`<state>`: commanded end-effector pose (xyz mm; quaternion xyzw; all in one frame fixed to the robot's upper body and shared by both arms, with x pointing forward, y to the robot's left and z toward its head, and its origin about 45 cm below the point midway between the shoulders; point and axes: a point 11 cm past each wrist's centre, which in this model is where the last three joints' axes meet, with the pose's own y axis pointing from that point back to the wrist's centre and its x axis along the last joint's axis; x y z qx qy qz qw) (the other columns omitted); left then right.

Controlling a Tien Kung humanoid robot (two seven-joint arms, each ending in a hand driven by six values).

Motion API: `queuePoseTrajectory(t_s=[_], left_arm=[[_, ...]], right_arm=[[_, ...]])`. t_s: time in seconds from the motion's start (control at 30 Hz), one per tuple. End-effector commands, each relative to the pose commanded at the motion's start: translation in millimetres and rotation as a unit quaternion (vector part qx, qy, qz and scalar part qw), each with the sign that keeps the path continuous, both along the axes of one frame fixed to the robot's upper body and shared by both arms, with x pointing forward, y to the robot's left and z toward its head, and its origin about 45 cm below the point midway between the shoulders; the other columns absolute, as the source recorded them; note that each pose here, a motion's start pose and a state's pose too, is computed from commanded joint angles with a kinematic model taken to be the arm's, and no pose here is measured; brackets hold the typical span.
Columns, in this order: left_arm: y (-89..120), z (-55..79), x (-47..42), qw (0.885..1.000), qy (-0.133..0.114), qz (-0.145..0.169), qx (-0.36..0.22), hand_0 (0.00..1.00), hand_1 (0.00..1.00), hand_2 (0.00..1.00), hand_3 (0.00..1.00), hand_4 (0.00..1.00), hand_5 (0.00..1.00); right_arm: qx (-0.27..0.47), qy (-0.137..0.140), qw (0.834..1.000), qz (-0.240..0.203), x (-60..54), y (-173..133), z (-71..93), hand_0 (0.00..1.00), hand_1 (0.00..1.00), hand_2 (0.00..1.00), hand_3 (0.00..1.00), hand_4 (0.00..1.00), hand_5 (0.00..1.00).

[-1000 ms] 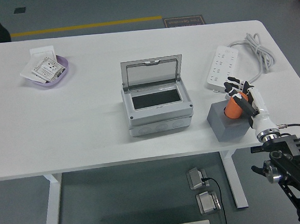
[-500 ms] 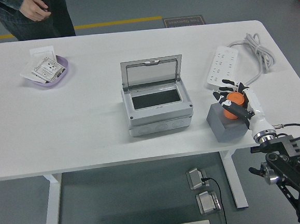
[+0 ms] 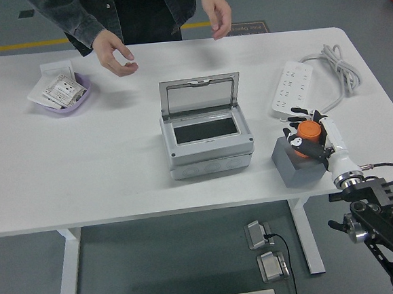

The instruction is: Pick up the cylinder from the cube,place it in the box,flap close box

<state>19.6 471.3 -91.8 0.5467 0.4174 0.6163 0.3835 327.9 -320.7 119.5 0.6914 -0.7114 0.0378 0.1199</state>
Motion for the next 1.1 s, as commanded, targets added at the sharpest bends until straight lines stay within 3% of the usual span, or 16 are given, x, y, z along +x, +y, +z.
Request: queuePoseTrajectory(t_s=[0.27, 0.3, 0.47, 0.5, 0.67, 0.7, 1.1], left_arm=[[-0.1, 0.0, -0.2, 1.000, 0.000, 0.000, 0.000, 0.629, 0.648, 0.610, 0.625, 0.644, 0.176], [-0.1, -0.1, -0.3, 1.000, 0.000, 0.000, 0.000, 0.629, 0.649, 0.610, 0.626, 0.645, 0.175], [-0.5, -0.3, -1.5, 1.000, 0.001, 0.001, -0.001, 0.629, 0.649, 0.610, 0.626, 0.645, 0.175], [-0.4, -0.3, -1.9, 1.000, 0.001, 0.001, -0.001, 0.629, 0.648, 0.611, 0.627, 0.647, 0.172], [-0.3, -0.4, -2.7, 1.000, 0.002, 0.000, -0.001, 0.629, 0.648, 0.611, 0.627, 0.647, 0.172], [-0.2, -0.3, -2.7, 1.000, 0.002, 0.000, 0.000, 0.629, 0.649, 0.610, 0.627, 0.648, 0.173], [0.8, 0.0, -4.3, 1.000, 0.005, -0.001, 0.001, 0.629, 0.648, 0.612, 0.630, 0.652, 0.174]], right_arm=[[0.035, -0.011, 0.999, -0.025, 3.2, -4.2, 6.7, 0.667, 0.656, 0.630, 0.697, 0.684, 0.056], [0.037, -0.013, 0.999, -0.027, 4.0, -4.5, 7.7, 0.673, 0.584, 0.540, 0.577, 0.394, 0.002], [0.041, -0.018, 0.999, -0.032, 7.6, -5.3, 12.5, 0.673, 0.584, 0.540, 0.577, 0.394, 0.002], [0.041, -0.020, 0.998, -0.032, 8.3, -5.3, 13.6, 0.462, 0.443, 0.449, 0.378, 0.129, 0.002], [0.039, -0.030, 0.998, -0.033, 12.0, -5.0, 19.3, 0.462, 0.443, 0.449, 0.378, 0.129, 0.002], [0.038, -0.032, 0.998, -0.033, 12.6, -5.0, 20.6, 0.380, 0.340, 0.348, 0.266, 0.032, 0.002], [0.036, -0.048, 0.998, -0.030, 15.9, -3.0, 30.9, 0.362, 0.316, 0.335, 0.248, 0.002, 0.002]])
